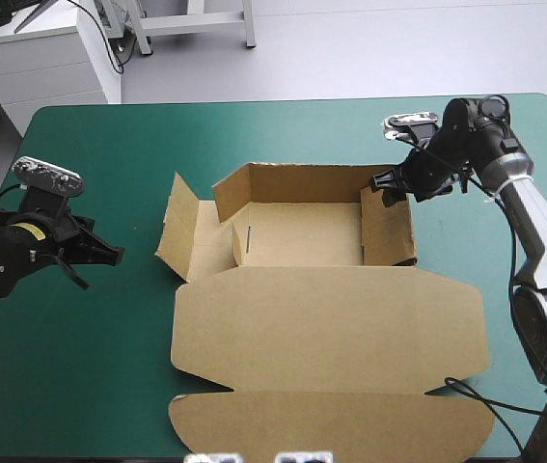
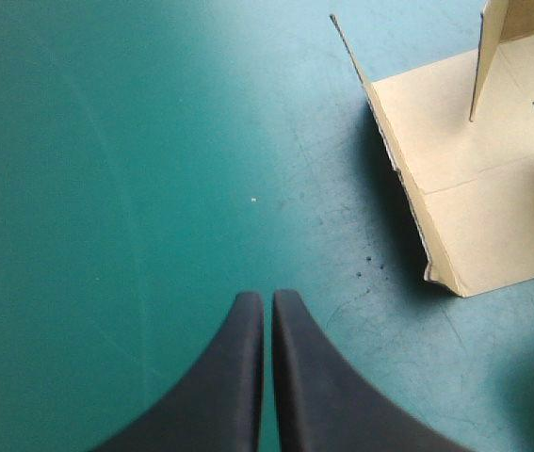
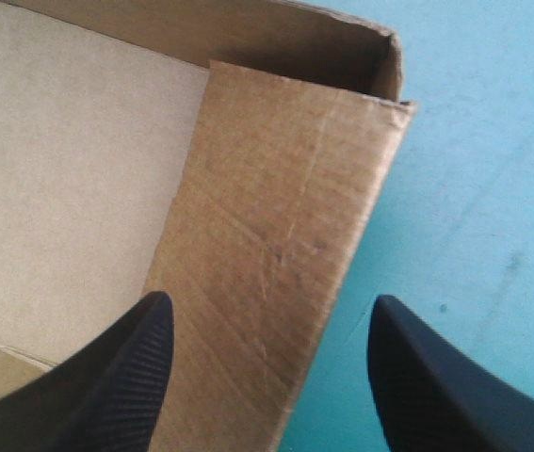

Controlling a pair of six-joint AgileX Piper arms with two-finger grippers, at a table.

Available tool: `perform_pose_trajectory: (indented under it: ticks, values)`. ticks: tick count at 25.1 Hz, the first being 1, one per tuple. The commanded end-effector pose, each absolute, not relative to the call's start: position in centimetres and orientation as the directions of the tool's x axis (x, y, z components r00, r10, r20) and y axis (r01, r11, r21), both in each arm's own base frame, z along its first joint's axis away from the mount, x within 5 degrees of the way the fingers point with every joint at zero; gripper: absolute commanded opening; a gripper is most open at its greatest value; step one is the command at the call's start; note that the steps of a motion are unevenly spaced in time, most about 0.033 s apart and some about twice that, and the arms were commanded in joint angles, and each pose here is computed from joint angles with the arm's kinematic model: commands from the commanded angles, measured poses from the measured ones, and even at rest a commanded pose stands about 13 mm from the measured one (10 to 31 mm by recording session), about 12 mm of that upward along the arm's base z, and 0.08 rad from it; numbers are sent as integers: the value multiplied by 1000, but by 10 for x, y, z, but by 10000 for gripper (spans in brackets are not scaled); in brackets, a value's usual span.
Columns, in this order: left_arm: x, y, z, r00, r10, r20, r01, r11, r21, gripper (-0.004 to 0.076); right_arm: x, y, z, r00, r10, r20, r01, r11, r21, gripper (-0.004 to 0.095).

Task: Fold the box

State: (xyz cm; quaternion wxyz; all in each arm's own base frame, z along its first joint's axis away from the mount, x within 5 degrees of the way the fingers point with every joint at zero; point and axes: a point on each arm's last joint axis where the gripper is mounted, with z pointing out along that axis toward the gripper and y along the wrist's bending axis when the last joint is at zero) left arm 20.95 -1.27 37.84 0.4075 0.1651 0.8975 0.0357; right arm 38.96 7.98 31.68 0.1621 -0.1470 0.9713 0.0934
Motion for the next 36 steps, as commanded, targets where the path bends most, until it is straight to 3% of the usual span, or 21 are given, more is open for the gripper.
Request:
perform_pose_trajectory:
  ticks: [1,15,18,23,24,29,36]
  values:
    - [207,-13,395,-538,304,-786,240,949,202,15,377,77,342,-891,-238,-386,-304,945,120,577]
    - [209,-14,398,-513,292,-807,233,952,197,15,379,82,297,-946,-207,-249,-259,945,199,546]
    - [209,-14,397,-516,290,-806,232,953,195,15,382,84,289,-953,-197,-229,-250,941,228,419]
    - [209,-14,398,-513,287,-809,232,954,191,12,383,87,289,-947,-219,-236,-277,928,249,67]
    - [209,-14,398,-513,286,-809,232,954,190,12,382,87,290,-941,-237,-243,-296,924,244,-12]
    - [211,-10,400,-508,232,-829,163,972,172,12,376,80,306,-914,-281,-293,-344,919,192,-19]
    - [212,7,401,-530,167,-831,-9,979,203,12,326,34,395,-826,-209,-524,-318,939,127,-19]
